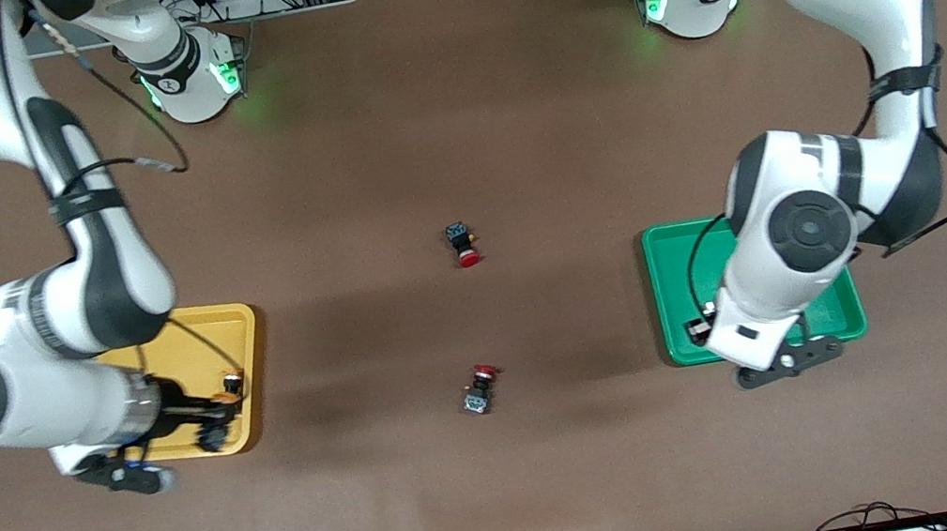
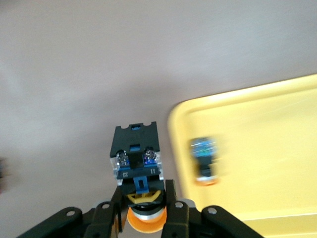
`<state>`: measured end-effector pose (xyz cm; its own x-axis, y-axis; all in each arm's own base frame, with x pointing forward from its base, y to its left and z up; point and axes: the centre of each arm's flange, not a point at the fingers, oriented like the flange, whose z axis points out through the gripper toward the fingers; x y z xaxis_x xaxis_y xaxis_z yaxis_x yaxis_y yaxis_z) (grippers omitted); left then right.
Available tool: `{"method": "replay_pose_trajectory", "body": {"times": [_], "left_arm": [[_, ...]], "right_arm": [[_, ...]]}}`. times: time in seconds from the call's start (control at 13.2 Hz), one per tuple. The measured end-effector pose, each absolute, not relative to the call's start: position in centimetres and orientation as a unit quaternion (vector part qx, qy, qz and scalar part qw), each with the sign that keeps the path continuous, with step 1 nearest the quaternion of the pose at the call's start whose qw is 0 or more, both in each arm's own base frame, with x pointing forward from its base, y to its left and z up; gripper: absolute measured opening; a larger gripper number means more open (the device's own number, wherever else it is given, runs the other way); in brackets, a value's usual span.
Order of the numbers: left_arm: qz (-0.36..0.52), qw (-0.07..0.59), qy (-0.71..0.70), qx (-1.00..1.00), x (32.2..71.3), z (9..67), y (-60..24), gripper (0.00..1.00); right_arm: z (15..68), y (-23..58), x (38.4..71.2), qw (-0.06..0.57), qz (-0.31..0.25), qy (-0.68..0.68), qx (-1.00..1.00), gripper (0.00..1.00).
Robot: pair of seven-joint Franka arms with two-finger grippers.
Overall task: Place green and yellow buttons in trays
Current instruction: 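Carry the orange button to the green tray while the right gripper carries the blue button, then lower and release both buttons into their trays with both grippers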
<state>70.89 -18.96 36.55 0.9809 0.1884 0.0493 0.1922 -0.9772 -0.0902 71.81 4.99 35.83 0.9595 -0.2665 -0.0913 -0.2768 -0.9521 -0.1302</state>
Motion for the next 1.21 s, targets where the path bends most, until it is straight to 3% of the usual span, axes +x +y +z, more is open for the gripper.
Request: {"method": "replay_pose_trajectory", "body": {"times": [0.3, 0.53, 0.98, 1.06, 1.21], "left_arm": [[0.03, 0.061, -0.138, -0.988, 71.4, 32.5, -9.1, 0.41], [0.056, 0.046, -0.156, -0.985, 70.8, 27.4, -7.8, 0.41], [0.047, 0.029, -0.148, -0.987, 68.8, 21.0, -10.8, 0.41], [0.045, 0.028, -0.146, -0.988, 68.8, 21.0, -11.1, 0.45], [0.04, 0.026, -0.144, -0.988, 68.9, 21.5, -11.4, 0.65]], "right_arm": [[34.3, -6.3, 70.2, 0.078, 0.084, 0.125, -0.986, 0.33], [32.2, -10.7, 67.9, 0.089, 0.134, 0.129, -0.979, 0.33], [31.7, -9.5, 67.6, 0.094, 0.149, 0.108, -0.979, 0.89], [31.7, -9.3, 67.6, 0.085, 0.15, 0.101, -0.98, 0.98], [31.7, -8.5, 67.8, 0.057, 0.149, 0.081, -0.984, 1.0]]}}
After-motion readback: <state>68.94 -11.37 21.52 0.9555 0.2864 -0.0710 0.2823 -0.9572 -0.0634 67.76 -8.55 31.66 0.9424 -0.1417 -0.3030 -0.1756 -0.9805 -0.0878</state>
